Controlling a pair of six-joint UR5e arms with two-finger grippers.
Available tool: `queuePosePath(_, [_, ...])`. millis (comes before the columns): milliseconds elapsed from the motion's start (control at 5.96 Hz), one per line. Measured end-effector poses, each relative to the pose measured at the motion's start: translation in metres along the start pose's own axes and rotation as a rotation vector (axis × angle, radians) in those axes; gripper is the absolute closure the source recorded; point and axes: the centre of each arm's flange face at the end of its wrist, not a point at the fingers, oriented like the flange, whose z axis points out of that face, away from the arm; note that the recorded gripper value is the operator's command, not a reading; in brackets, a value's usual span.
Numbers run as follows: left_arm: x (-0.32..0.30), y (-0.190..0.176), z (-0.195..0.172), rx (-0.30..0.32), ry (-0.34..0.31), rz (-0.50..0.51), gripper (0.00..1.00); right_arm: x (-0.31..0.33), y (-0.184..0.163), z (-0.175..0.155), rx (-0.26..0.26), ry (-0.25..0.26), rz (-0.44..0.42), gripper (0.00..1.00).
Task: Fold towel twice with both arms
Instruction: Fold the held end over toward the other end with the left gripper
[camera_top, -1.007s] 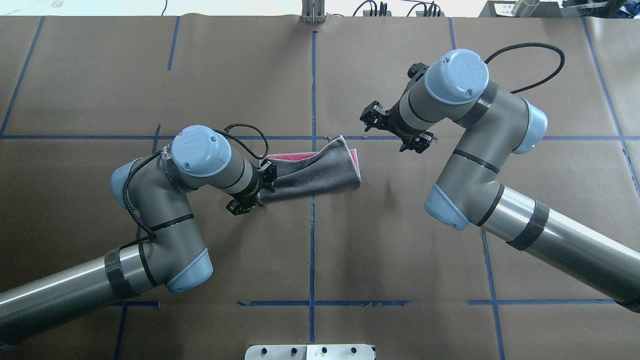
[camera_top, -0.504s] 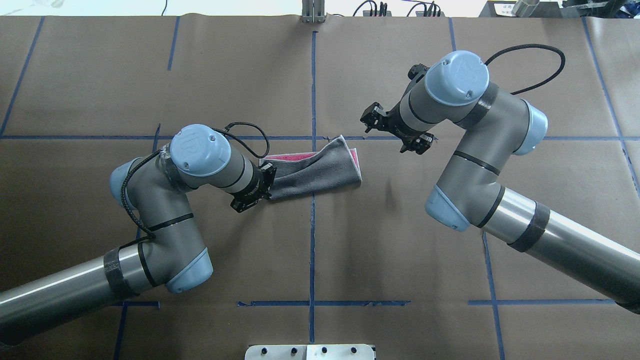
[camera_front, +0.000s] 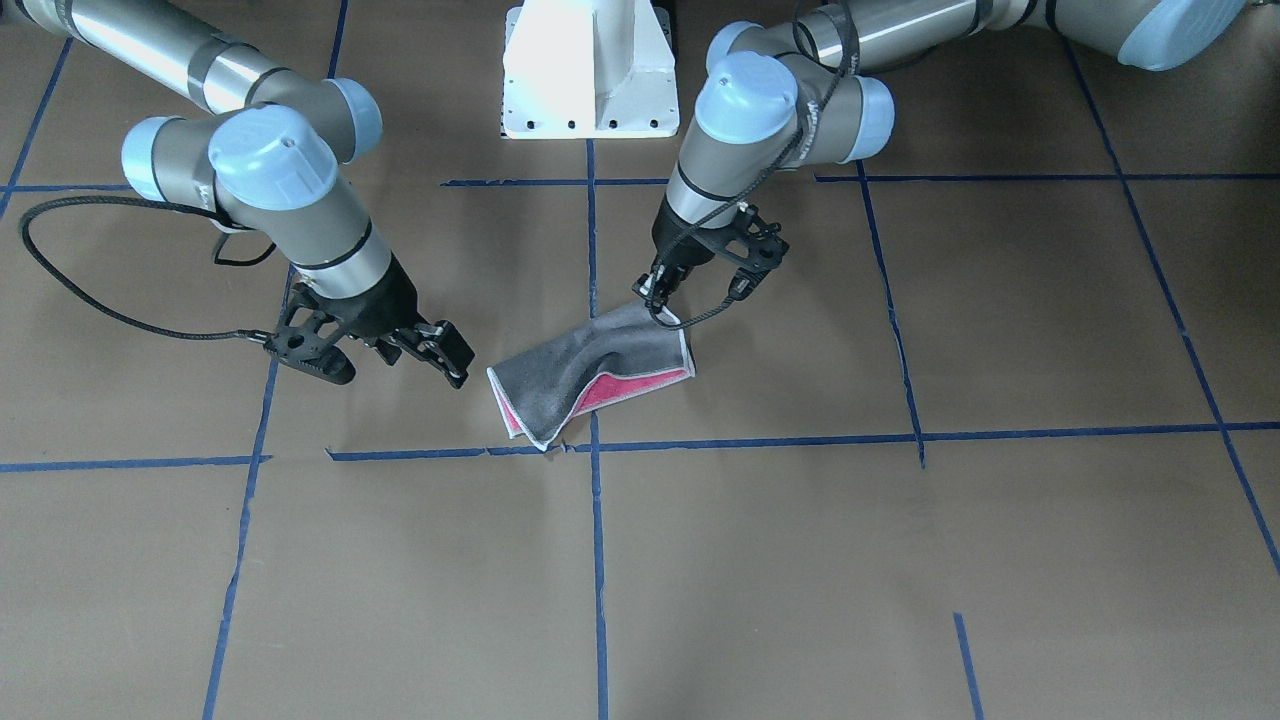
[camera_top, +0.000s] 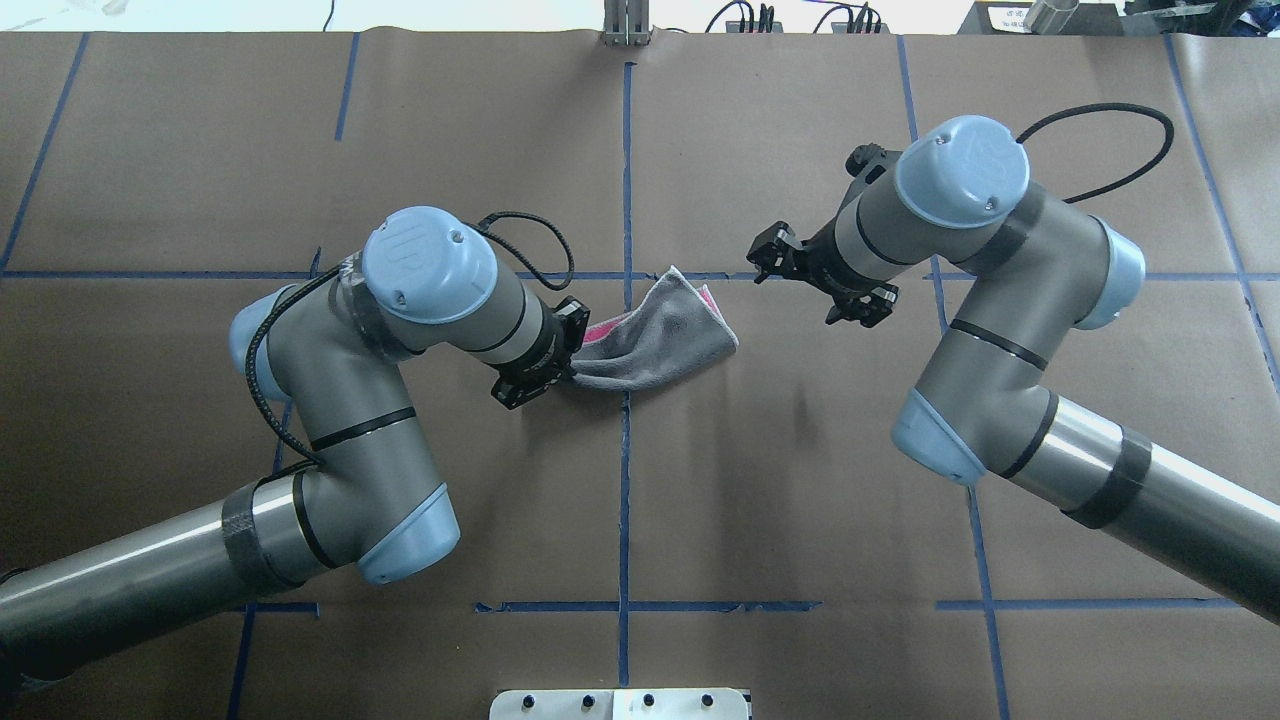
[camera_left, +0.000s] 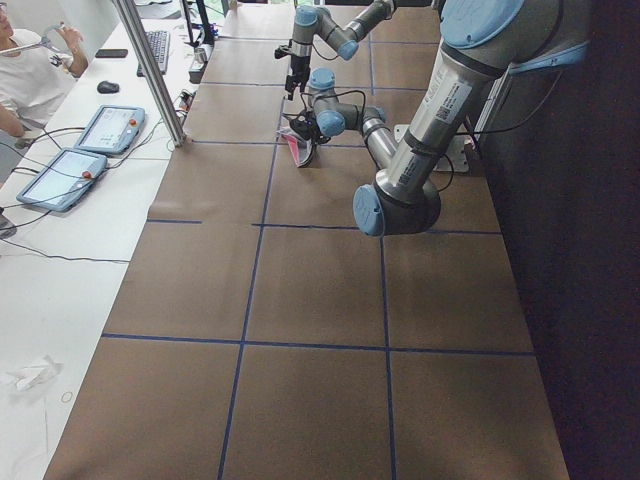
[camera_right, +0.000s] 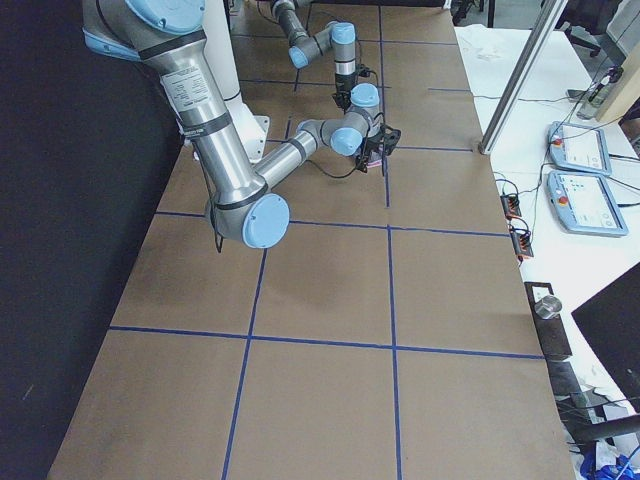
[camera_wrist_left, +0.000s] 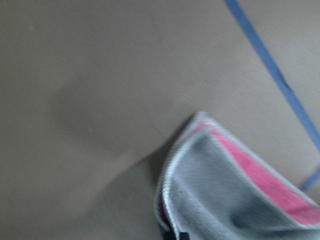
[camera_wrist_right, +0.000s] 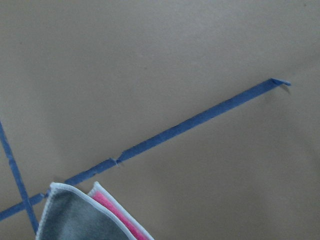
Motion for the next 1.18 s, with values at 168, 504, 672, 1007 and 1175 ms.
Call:
queuePosePath(168, [0.026,0.019,-0.005,-0.001,0.007,-0.005,1.0,0.025,0.002,-0.014,-0.015,-0.001,-0.014,0.0])
queuePosePath(504, [0.092,0.052,0.006,0.032,0.019,-0.008,1.0,0.081,-0.005,-0.029,-0.03,0.03,-0.065,0.0])
queuePosePath(672, [0.122,0.066,0.011,0.059,0.028,-0.006,1.0,0.106,-0.009,-0.032,-0.034,0.051,-0.102,0.0])
queuePosePath(1007, [0.165,0.076,0.032,0.109,0.064,-0.003,1.0,0.139,-0.019,-0.034,-0.034,0.08,-0.16,0.0])
queuePosePath(1175, [0.178,0.071,0.042,0.129,0.091,-0.004,1.0,0.145,-0.021,-0.035,-0.033,0.085,-0.169,0.0])
